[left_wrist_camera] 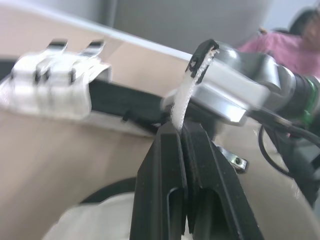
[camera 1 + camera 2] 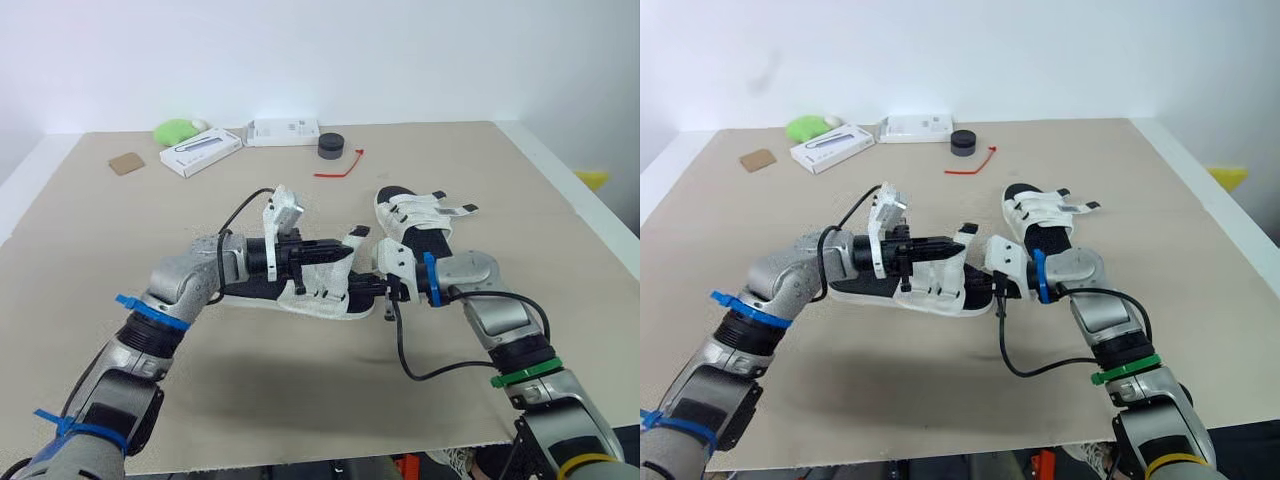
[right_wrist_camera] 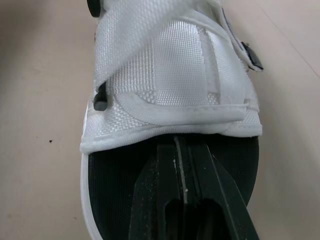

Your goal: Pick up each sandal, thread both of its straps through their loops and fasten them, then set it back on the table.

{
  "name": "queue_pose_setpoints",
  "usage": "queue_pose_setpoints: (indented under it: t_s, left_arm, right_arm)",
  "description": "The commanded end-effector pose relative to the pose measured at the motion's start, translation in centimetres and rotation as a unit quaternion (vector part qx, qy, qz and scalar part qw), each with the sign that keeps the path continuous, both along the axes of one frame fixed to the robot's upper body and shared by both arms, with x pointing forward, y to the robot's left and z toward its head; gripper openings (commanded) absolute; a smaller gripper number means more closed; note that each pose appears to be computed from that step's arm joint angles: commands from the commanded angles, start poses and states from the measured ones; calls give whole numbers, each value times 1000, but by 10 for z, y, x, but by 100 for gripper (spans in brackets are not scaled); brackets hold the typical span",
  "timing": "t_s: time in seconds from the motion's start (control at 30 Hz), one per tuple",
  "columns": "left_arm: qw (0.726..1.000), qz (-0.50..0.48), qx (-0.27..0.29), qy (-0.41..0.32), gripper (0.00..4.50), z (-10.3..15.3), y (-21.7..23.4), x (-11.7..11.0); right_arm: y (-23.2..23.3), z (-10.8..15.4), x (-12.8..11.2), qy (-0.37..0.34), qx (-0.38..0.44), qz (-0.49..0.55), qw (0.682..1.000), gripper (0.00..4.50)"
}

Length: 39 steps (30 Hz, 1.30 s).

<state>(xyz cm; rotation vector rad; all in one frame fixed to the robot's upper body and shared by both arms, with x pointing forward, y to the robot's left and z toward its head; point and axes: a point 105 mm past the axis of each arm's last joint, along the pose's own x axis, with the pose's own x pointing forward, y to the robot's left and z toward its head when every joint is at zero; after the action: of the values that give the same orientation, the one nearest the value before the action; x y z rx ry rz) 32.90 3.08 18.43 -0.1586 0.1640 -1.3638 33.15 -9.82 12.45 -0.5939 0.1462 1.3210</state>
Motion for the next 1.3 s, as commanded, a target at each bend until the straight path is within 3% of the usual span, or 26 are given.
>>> queue_pose_setpoints:
  t_s: [0.03,0.67,0.93,1.0,1.03,1.07,1.1,1.13,1.17,1.23,1.3]
  left_arm:
    - [999,27,-19,18,4,17,8,10]
    - [977,127,10,169,4,-34,23,36]
    - [973,138,54,179,4,-51,28,36]
    - [974,139,59,172,68,-51,29,36]
    - [975,136,61,166,79,-50,28,36]
    - [977,132,64,153,144,-49,27,35]
    - [980,129,69,131,144,-46,26,35]
    - [982,127,73,115,194,-45,25,35]
    - [985,124,74,99,212,-42,25,35]
    - [988,117,77,64,310,-35,26,36]
    - [990,119,70,4,310,-16,32,42]
  right_arm:
    - [0,-3,-1,3,-5,-1,1000,0]
    - [1,-3,-3,-1,-5,4,1000,0]
    - [0,-4,-4,1,-5,4,1000,0]
    - [0,-4,-4,1,-5,4,1000,0]
    - [0,-4,-4,1,-6,4,1000,0]
    - [0,-4,-4,1,-6,4,1000,0]
    - [0,-4,-4,1,-6,4,1000,0]
    - [0,-4,-4,1,-5,4,1000,0]
    - [0,-4,-4,0,-6,5,1000,0]
    - [0,-4,-3,0,-5,4,1000,0]
    - [0,-3,-3,1,-6,4,1000,0]
